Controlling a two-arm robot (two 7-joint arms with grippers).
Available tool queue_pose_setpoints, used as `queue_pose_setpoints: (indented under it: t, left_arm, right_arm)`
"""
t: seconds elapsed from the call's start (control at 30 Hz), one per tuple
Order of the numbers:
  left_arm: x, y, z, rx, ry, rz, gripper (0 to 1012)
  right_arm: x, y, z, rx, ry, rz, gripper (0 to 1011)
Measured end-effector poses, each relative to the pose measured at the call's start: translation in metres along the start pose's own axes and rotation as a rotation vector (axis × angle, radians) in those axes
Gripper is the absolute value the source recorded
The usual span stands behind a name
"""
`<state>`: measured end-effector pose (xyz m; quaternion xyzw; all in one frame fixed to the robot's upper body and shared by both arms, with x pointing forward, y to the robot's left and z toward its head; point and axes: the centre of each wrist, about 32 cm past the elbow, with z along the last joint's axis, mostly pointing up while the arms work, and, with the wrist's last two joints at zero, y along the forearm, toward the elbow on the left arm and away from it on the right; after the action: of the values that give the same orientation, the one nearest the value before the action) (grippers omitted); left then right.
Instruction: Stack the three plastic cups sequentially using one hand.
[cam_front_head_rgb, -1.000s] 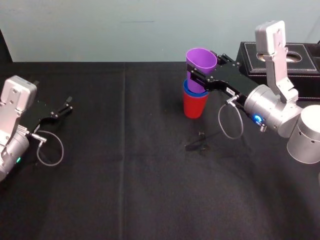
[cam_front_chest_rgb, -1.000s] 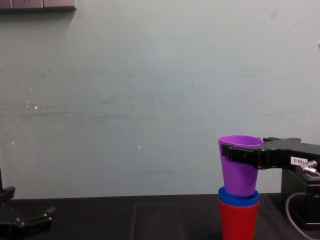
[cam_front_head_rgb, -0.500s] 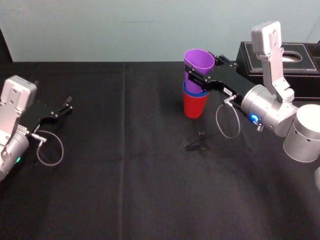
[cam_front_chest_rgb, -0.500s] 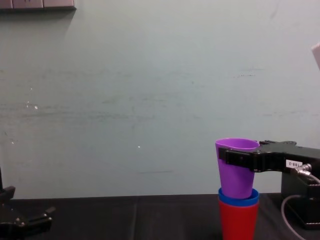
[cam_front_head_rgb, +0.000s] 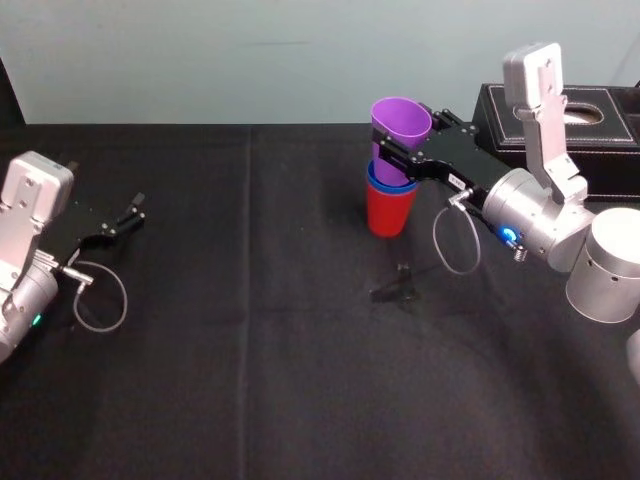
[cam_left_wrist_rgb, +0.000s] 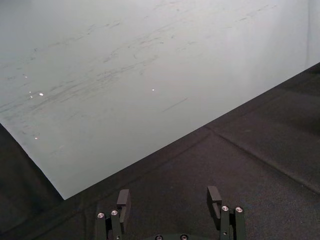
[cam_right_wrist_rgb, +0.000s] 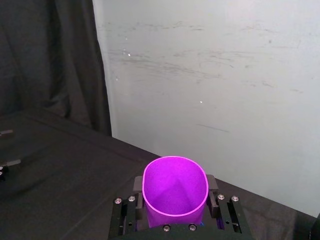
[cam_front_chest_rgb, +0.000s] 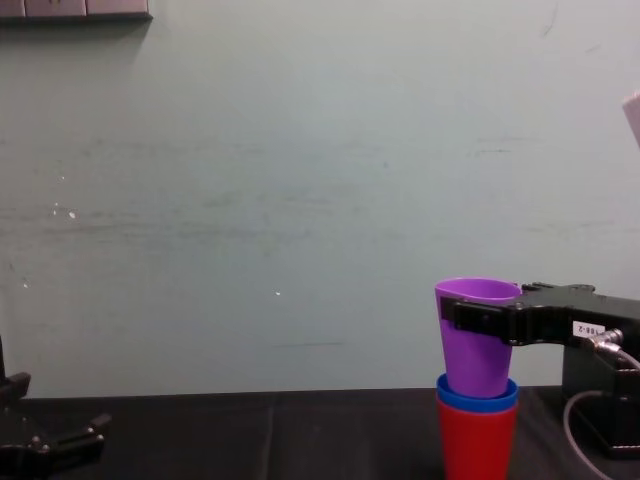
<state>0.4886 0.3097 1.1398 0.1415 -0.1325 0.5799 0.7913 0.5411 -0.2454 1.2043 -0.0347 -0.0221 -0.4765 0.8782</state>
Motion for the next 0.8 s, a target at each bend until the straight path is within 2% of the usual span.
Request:
queue_pose_setpoints:
  t: [0.5, 0.8]
  left_arm:
    - [0.0, 0.0, 0.0, 0.0, 0.0, 0.0, 1005]
    - [0.0, 0.0, 0.0, 0.0, 0.0, 0.0, 1005]
  right_arm:
    - [0.0038, 0.003, -0.006, -0.013, 0.002, -0.012, 721]
    - [0.0046, 0.007, -0.016, -0.024, 0.006, -0.008, 721]
